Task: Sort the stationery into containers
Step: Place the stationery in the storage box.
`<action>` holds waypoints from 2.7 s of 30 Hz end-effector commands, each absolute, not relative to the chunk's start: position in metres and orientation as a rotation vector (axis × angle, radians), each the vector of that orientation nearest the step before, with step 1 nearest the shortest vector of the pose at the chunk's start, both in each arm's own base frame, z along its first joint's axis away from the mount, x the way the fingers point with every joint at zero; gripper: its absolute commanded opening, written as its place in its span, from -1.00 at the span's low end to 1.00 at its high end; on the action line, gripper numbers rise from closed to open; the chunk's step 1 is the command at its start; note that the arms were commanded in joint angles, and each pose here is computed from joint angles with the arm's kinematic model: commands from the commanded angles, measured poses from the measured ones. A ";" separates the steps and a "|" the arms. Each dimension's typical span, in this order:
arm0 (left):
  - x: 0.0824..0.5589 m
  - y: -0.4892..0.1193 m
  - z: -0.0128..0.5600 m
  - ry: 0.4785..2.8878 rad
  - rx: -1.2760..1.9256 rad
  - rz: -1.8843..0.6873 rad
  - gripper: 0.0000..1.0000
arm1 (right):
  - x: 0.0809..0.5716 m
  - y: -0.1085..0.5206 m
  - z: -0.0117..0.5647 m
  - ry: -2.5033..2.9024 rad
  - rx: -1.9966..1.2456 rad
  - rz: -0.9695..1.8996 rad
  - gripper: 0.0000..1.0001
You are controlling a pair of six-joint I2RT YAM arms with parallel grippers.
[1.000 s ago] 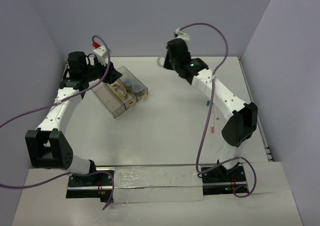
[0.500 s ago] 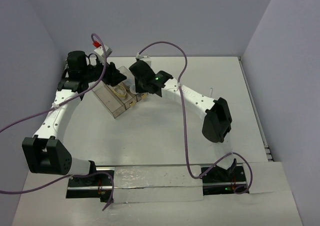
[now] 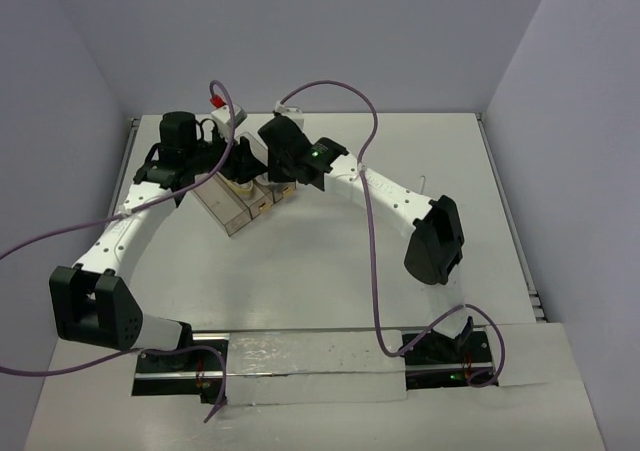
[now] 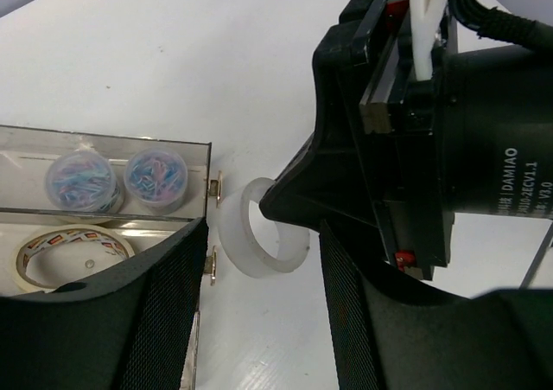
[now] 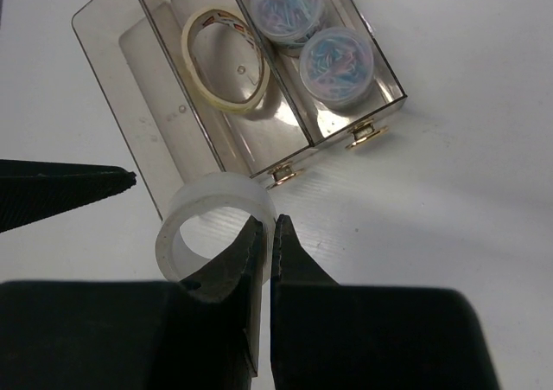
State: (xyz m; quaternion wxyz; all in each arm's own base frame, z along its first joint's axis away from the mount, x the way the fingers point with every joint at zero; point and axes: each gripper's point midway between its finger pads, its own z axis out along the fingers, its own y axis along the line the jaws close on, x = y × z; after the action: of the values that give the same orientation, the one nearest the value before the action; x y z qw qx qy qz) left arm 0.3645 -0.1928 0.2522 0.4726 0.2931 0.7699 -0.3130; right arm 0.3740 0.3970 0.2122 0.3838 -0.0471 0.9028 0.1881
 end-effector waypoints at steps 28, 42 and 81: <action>0.356 -0.198 0.238 2.028 0.547 -0.969 -0.02 | 0.374 0.394 0.271 2.150 -0.041 0.777 -1.00; 0.373 -0.191 0.248 1.983 0.497 -0.911 -1.00 | 0.377 0.394 0.266 2.169 -0.097 0.782 0.40; 0.505 -0.096 0.152 2.233 0.255 -0.389 0.98 | 0.384 0.113 0.207 2.234 0.391 0.264 1.00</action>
State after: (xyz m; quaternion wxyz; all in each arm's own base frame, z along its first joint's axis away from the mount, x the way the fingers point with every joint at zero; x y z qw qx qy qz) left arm 0.4920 -0.0917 0.0946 0.3580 0.0962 0.9166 -0.1499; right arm 0.3914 0.1684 0.2122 0.4113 0.1174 0.8861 0.1782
